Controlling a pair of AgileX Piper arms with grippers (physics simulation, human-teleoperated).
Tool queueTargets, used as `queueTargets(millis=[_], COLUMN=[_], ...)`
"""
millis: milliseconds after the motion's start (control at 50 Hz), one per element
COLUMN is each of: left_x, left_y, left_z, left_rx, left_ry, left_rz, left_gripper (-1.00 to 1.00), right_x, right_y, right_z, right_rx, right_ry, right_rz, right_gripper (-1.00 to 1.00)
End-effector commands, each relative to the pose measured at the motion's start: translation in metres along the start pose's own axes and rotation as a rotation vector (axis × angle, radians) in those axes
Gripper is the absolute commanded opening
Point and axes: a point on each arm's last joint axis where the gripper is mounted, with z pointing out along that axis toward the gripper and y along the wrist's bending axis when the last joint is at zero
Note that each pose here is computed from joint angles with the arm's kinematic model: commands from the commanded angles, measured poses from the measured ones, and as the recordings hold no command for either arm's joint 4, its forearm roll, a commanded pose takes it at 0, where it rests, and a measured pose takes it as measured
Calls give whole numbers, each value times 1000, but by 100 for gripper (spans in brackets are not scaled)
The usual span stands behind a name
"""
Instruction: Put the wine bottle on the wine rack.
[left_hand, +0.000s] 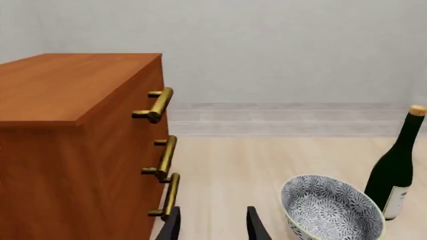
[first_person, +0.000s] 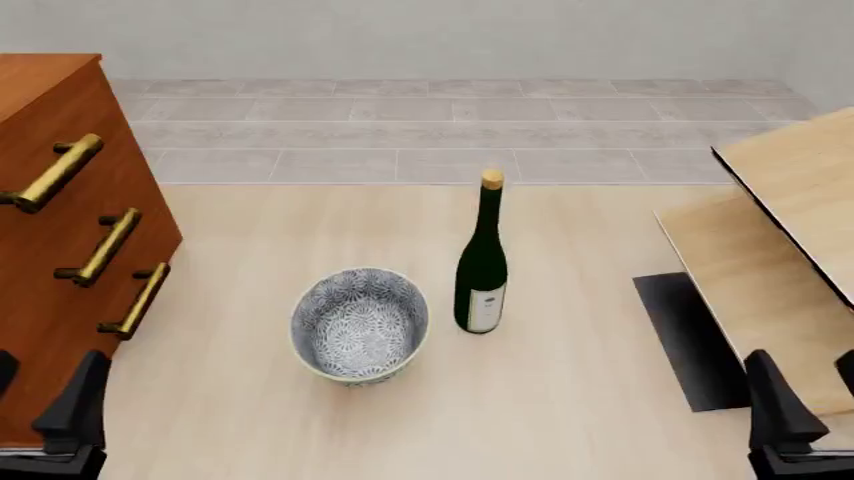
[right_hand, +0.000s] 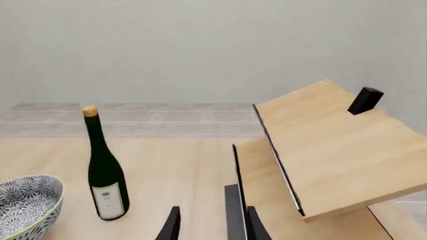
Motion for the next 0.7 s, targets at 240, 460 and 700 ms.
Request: queueTargets(millis=[240, 460, 700], left_x=[-2, -4, -5], left_y=[1, 1, 0], left_z=[1, 0, 1], left_rx=[-21, -13, -6], left_ry=[2, -1, 4], left_rz=[16, 17, 9], left_gripper=[100, 100, 100], right_x=[-13, -23, -33], right_y=[1, 4, 9], right_z=[3, 10, 32], right_rx=[-10, -60, -103], right_ry=[-12, -3, 12], right_rz=[-21, -54, -80], right_gripper=[100, 100, 100])
